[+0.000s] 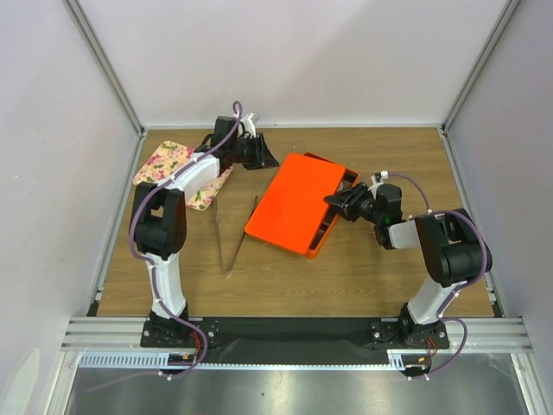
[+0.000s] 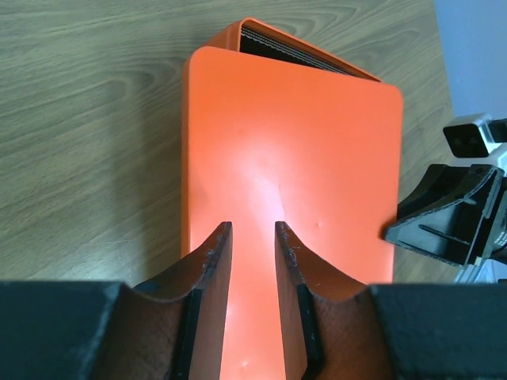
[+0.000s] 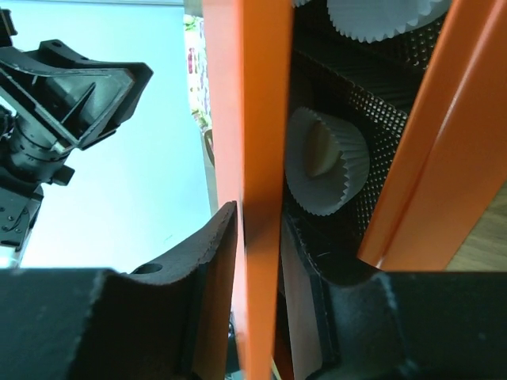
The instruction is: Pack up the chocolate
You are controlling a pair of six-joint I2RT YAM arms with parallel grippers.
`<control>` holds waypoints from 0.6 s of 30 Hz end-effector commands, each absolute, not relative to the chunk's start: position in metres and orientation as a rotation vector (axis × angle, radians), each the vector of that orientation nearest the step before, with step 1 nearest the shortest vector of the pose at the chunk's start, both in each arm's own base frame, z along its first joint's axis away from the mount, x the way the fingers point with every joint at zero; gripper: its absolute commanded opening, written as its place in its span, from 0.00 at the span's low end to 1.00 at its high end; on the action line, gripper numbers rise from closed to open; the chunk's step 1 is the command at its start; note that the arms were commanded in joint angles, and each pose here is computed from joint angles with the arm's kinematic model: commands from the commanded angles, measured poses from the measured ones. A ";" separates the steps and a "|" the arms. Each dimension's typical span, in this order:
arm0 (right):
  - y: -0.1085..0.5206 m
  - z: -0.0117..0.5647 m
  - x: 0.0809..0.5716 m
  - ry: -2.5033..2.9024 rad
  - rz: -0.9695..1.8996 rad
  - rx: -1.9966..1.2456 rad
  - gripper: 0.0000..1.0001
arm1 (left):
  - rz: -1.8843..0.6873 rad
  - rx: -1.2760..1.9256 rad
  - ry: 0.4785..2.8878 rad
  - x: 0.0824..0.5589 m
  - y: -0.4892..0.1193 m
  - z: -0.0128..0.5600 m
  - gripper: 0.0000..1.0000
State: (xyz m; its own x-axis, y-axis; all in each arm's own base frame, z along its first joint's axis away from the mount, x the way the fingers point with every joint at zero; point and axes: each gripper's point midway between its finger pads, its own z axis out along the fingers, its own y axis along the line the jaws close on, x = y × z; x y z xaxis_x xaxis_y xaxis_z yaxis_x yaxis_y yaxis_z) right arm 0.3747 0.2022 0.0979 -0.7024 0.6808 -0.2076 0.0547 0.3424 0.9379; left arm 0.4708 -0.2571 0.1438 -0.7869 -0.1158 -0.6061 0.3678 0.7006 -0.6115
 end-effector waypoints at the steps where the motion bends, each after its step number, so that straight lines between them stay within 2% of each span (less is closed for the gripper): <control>1: 0.204 0.116 0.384 1.938 1.416 0.595 0.33 | -0.957 0.232 2.213 0.484 -0.254 0.161 0.34; 5: 0.198 0.120 0.384 1.885 1.414 0.614 0.29 | -0.953 0.232 2.214 0.483 -0.253 0.161 0.35; 9: 0.193 0.122 0.385 1.856 1.399 0.626 0.15 | -0.957 0.229 2.210 0.482 -0.254 0.166 0.36; 12: 0.191 0.126 0.385 1.831 1.410 0.624 0.09 | -0.949 0.224 2.212 0.481 -0.252 0.167 0.38; 18: 0.178 0.136 0.383 1.733 1.457 0.637 0.03 | -0.950 0.219 2.220 0.474 -0.250 0.165 0.39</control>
State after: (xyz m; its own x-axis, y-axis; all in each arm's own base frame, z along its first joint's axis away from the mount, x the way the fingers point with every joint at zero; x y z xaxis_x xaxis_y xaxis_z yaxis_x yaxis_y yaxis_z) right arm 0.3747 0.1866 0.1043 -0.6390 0.7430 -0.1992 0.0258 0.2795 0.9598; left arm 0.4716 -0.2538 0.1391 -0.7883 -0.1126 -0.6048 0.3560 0.7183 -0.5978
